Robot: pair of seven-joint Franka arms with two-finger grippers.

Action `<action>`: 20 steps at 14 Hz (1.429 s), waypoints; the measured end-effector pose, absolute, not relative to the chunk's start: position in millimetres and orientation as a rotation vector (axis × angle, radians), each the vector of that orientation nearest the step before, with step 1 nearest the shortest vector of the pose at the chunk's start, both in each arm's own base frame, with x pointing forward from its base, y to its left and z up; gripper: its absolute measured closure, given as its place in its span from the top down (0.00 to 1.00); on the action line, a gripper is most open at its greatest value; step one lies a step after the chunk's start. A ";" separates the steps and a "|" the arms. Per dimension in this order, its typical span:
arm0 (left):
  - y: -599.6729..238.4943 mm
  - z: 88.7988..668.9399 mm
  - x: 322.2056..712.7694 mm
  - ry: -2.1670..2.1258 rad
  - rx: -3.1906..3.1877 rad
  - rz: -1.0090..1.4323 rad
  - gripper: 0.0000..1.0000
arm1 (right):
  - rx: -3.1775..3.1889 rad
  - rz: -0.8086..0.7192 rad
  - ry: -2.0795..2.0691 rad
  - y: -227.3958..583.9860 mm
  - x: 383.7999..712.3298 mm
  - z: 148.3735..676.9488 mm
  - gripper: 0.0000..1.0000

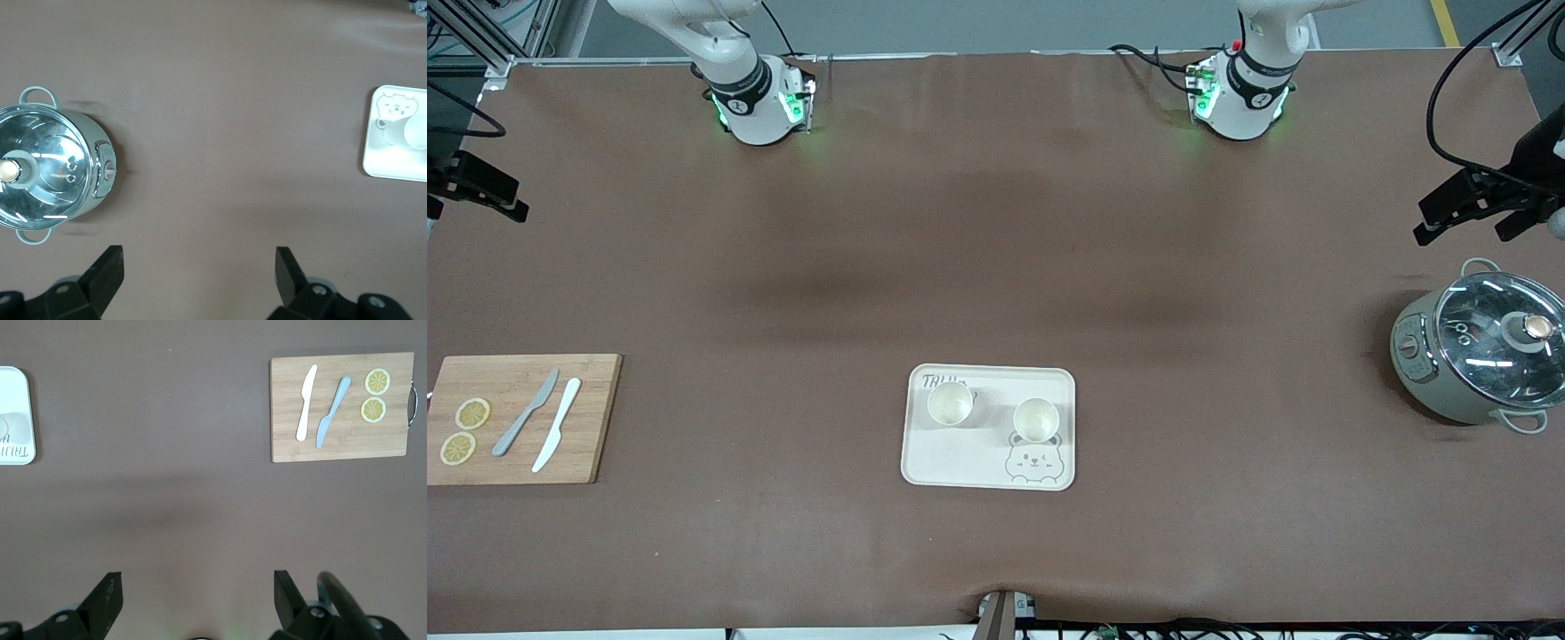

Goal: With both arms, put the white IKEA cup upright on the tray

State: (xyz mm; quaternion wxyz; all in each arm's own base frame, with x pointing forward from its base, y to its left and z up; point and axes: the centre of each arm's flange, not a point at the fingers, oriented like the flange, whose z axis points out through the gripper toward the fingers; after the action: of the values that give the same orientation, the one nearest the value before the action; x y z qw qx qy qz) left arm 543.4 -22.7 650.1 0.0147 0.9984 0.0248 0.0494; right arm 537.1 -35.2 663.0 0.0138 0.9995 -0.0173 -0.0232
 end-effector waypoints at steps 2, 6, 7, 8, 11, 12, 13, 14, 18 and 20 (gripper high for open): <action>-29.3 651.1 537.4 0.055 3.107 0.115 1.00 | 3.113 -0.080 -0.055 -35.4 536.7 662.4 1.00; -26.4 653.9 530.3 0.059 3.106 0.077 1.00 | 3.113 -0.089 -0.055 -35.4 536.1 661.8 1.00; -26.1 654.3 529.8 0.060 3.106 0.076 1.00 | 3.113 -0.093 -0.055 -35.4 535.8 661.6 1.00; -26.0 654.3 529.8 0.060 3.106 0.076 1.00 | 3.113 -0.096 -0.055 -35.4 535.6 661.5 1.00; -27.2 654.3 529.7 0.056 3.106 0.076 1.00 | 3.113 -0.106 -0.055 -35.4 534.9 660.8 1.00; -28.7 654.3 529.6 0.052 3.106 0.076 1.00 | 3.113 -0.108 -0.055 -35.4 534.8 660.7 1.00; -31.6 654.2 529.5 0.044 3.107 0.075 1.00 | 3.113 -0.110 -0.056 -35.4 534.7 660.6 1.00; -36.4 654.1 529.2 0.029 3.115 0.076 1.00 | 3.113 -0.110 -0.056 -35.4 534.7 660.6 1.00; -62.6 653.9 527.0 -0.001 3.165 0.085 1.00 | 3.113 -0.112 -0.056 -35.4 534.6 660.5 1.00; -61.2 653.0 527.8 0.010 3.165 0.084 1.00 | 3.113 -0.113 -0.056 -35.4 534.6 660.4 1.00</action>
State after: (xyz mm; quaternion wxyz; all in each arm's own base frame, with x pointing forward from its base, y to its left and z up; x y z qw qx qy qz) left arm 527.8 -61.2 653.0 -0.0122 0.9996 0.0030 0.0267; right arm 534.6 -35.4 660.4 0.0132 0.9991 -0.0180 -0.0361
